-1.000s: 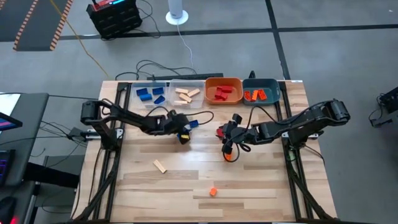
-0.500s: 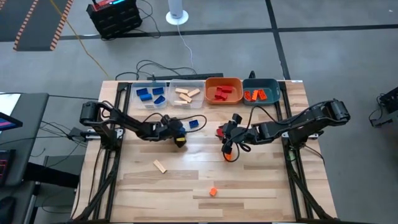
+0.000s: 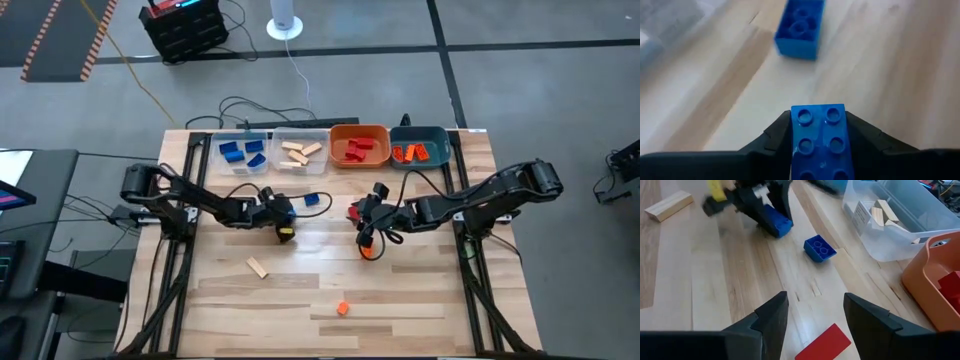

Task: Sort blocks
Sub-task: Put the blue game piece into the left transparent bin

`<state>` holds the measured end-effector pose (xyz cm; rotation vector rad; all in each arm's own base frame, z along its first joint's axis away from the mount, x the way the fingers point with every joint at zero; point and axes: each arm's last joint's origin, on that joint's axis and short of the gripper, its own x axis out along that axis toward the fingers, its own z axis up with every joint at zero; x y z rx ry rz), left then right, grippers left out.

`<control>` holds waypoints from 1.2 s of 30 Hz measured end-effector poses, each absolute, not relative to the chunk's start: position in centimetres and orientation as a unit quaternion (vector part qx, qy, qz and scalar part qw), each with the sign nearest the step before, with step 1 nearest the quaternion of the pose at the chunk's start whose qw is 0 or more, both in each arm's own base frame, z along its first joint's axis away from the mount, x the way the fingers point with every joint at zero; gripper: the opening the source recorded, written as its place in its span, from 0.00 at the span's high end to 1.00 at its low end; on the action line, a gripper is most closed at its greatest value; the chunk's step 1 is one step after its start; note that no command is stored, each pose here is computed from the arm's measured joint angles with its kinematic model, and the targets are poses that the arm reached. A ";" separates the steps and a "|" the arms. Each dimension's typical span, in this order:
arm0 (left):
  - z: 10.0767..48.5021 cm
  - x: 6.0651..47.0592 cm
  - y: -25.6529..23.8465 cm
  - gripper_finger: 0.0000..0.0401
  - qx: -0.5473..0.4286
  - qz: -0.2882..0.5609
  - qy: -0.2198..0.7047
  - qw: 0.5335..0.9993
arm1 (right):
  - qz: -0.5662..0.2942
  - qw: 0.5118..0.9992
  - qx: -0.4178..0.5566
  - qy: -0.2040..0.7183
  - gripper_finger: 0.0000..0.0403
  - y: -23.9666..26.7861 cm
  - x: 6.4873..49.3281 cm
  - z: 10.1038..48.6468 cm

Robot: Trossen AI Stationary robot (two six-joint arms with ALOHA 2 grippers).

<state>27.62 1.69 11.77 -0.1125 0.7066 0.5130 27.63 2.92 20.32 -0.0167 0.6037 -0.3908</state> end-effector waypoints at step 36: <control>16.4 14.4 21.3 0.40 -0.104 0.524 0.358 0.766 | -0.179 0.942 0.000 0.285 0.45 3.1 27.8 20.5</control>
